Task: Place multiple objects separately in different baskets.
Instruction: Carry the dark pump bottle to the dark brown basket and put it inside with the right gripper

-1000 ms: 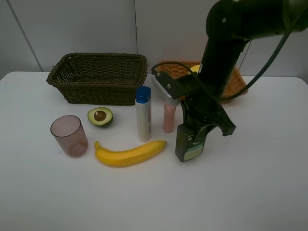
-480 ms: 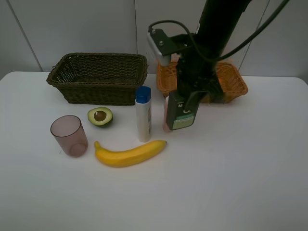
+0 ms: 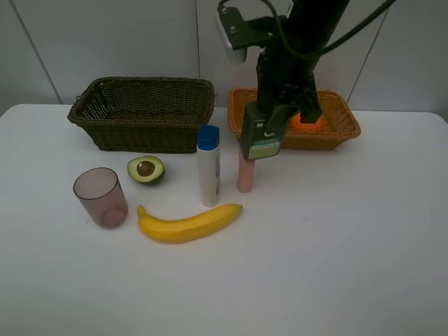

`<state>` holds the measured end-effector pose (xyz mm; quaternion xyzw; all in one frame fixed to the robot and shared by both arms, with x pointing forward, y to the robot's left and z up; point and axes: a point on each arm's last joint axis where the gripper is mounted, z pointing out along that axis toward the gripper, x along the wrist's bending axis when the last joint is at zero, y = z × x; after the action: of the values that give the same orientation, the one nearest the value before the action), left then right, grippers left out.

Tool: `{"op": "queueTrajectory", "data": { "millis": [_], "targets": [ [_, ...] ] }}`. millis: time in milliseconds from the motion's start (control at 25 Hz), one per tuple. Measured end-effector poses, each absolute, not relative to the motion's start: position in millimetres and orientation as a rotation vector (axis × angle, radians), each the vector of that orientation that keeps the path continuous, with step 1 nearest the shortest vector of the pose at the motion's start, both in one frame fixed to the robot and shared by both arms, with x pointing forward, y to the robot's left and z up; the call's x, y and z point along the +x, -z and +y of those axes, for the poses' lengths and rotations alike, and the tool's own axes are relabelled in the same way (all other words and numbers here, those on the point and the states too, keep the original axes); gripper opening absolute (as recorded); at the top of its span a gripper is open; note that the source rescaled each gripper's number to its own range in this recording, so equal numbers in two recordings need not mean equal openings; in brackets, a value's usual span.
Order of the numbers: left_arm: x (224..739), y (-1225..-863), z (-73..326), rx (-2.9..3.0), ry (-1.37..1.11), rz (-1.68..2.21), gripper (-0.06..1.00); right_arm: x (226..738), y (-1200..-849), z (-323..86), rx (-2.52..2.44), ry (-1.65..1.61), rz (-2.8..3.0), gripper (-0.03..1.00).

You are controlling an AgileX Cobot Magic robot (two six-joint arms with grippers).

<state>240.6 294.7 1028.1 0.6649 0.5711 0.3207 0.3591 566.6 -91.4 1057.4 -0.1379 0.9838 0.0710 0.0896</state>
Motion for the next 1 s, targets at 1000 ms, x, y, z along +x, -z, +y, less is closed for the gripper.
{"op": "queueTrajectory", "data": {
  "millis": [1000],
  "targets": [
    [240.6, -1028.1, 294.7, 1.715, -0.827, 1.473, 1.00, 568.6, -1097.7, -94.9, -0.362, -0.286, 2.664, 0.11]
  ]
}}
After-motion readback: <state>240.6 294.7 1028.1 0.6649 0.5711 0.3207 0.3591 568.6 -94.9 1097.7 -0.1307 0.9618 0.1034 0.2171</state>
